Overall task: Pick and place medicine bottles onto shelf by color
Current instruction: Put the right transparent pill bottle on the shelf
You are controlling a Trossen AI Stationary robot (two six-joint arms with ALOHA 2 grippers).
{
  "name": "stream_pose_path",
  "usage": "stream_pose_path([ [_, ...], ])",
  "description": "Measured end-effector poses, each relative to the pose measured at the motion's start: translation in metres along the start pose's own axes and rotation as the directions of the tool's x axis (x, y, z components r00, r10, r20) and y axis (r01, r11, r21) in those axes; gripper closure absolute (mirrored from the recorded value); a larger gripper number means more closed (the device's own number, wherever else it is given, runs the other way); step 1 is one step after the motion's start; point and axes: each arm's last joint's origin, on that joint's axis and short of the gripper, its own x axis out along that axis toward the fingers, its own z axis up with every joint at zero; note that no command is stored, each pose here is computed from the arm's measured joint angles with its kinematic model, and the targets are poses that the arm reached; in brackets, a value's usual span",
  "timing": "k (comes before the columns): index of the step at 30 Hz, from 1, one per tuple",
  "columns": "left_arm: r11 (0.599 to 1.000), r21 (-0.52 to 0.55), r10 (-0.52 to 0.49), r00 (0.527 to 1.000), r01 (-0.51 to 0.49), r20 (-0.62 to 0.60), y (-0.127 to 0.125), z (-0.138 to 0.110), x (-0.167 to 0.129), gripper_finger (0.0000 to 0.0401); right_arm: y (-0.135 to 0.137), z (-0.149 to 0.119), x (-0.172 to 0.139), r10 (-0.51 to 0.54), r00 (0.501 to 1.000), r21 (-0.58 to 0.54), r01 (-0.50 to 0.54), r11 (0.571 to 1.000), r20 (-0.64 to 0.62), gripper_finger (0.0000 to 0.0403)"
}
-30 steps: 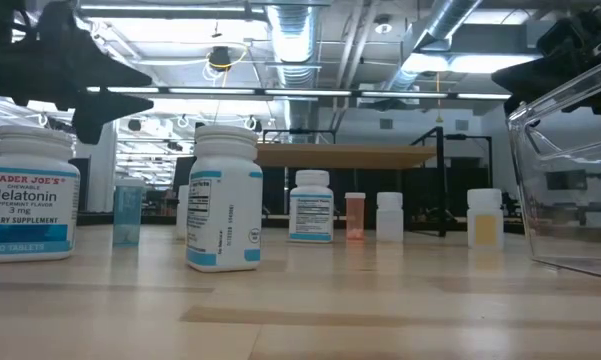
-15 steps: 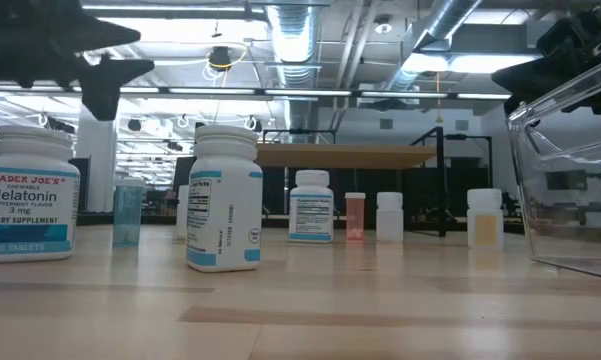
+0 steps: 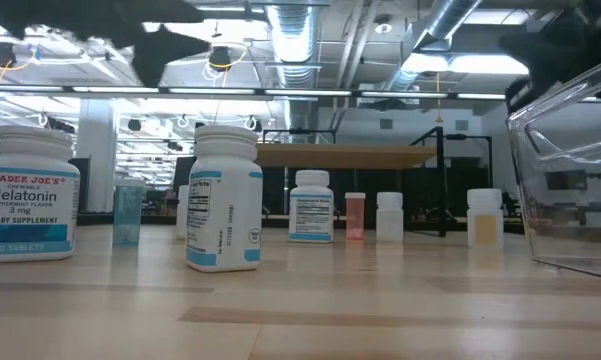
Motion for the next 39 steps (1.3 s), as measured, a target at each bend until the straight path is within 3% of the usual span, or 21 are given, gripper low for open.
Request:
stream_pose_path([
  [4, 0.993, 0.052, -0.105, 0.993, 0.108, -0.057, -0.016, 0.018, 0.023, 0.0212, 0.005, 0.012, -0.001, 0.041, 0.992, -0.068, -0.033, 0.997, 0.122, 0.039],
  [7, 0.977, 0.05, -0.193, 0.963, 0.205, -0.186, -0.03, 0.031, 0.033, 0.0214, 0.01, 0.023, -0.001, 0.057, 0.986, -0.151, -0.033, 0.988, 0.158, 0.039],
  [10, 0.963, 0.047, -0.225, 0.886, 0.266, -0.405, -0.049, 0.041, 0.034, 0.0226, 0.015, 0.034, -0.002, 0.068, 0.981, -0.239, -0.023, 0.971, 0.183, 0.039],
  [13, 0.966, 0.04, -0.177, 0.763, 0.256, -0.622, -0.067, 0.051, 0.027, 0.0242, 0.02, 0.045, -0.003, 0.064, 0.977, -0.29, -0.002, 0.957, 0.205, 0.039],
  [16, 0.982, -0.003, -0.128, 0.646, 0.191, -0.753, -0.084, 0.061, 0.02, 0.0255, 0.023, 0.051, -0.004, 0.054, 0.975, -0.316, 0.018, 0.949, 0.217, 0.039],
  [21, 0.993, -0.119, -0.09, 0.538, -0.02, -0.838, -0.105, 0.061, 0.025, 0.0252, 0.026, 0.058, -0.005, 0.062, 0.97, -0.36, 0.028, 0.932, 0.236, 0.039],
  [26, 0.963, -0.197, -0.105, 0.421, -0.183, -0.901, -0.112, 0.04, 0.039, 0.021, 0.026, 0.058, -0.005, 0.061, 0.97, -0.357, 0.027, 0.934, 0.235, 0.039],
  [31, 0.932, -0.238, -0.158, 0.284, -0.275, -0.946, -0.118, 0.019, 0.052, 0.0153, 0.026, 0.058, -0.005, 0.06, 0.971, -0.296, 0.012, 0.955, 0.232, 0.039],
  [36, 0.864, -0.264, -0.173, 0.239, -0.429, -0.955, -0.122, 0.015, 0.049, 0.0129, 0.025, 0.055, -0.005, 0.047, 0.977, -0.253, 0.007, 0.968, 0.208, 0.039],
  [39, 0.823, -0.288, -0.173, 0.267, -0.489, -0.948, -0.129, 0.022, 0.035, 0.0128, 0.025, 0.057, -0.005, 0.057, 0.972, -0.276, 0.009, 0.961, 0.228, 0.039],
])
